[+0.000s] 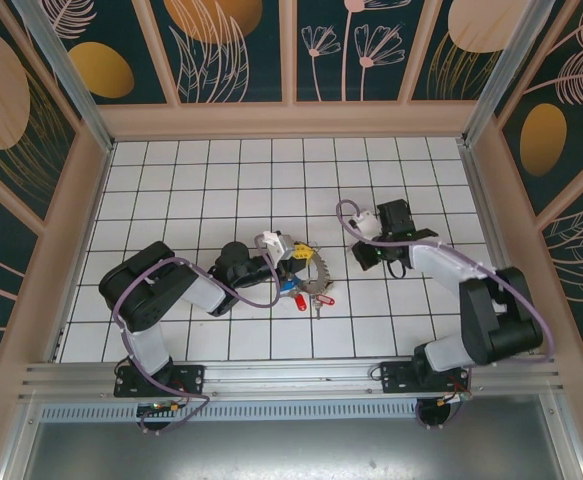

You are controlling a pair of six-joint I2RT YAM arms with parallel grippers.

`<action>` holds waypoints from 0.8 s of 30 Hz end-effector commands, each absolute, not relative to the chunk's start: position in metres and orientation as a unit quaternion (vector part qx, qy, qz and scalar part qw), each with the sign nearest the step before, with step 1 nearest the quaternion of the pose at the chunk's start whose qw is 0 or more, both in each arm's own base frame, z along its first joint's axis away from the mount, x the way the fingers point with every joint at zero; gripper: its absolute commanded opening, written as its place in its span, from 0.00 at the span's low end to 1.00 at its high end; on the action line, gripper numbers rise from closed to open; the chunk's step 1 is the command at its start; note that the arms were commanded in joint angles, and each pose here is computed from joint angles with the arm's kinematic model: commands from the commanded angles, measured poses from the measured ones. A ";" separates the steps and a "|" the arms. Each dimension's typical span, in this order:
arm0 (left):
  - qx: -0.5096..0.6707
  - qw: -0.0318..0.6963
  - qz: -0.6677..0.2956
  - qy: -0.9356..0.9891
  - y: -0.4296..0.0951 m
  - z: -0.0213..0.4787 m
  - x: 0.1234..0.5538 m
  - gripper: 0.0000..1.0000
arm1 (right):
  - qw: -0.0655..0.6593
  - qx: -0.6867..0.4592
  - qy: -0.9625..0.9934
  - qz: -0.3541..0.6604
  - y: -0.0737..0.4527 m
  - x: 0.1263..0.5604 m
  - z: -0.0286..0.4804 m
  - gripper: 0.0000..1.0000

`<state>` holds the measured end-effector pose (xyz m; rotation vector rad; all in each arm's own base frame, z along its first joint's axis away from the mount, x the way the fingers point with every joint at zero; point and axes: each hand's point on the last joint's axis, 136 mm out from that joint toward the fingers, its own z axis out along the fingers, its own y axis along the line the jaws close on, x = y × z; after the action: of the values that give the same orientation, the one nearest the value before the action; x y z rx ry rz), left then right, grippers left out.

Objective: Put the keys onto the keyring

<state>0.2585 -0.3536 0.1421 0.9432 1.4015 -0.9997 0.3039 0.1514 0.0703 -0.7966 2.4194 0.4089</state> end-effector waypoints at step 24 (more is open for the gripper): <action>0.394 0.567 -0.423 0.586 -0.359 0.150 0.263 0.00 | 0.331 -0.414 0.794 0.298 0.235 0.230 0.153 0.00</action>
<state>0.2611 -0.3550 0.1361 0.9530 1.4386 -0.9906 0.2294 0.2246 0.1505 -1.1130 2.0742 0.6979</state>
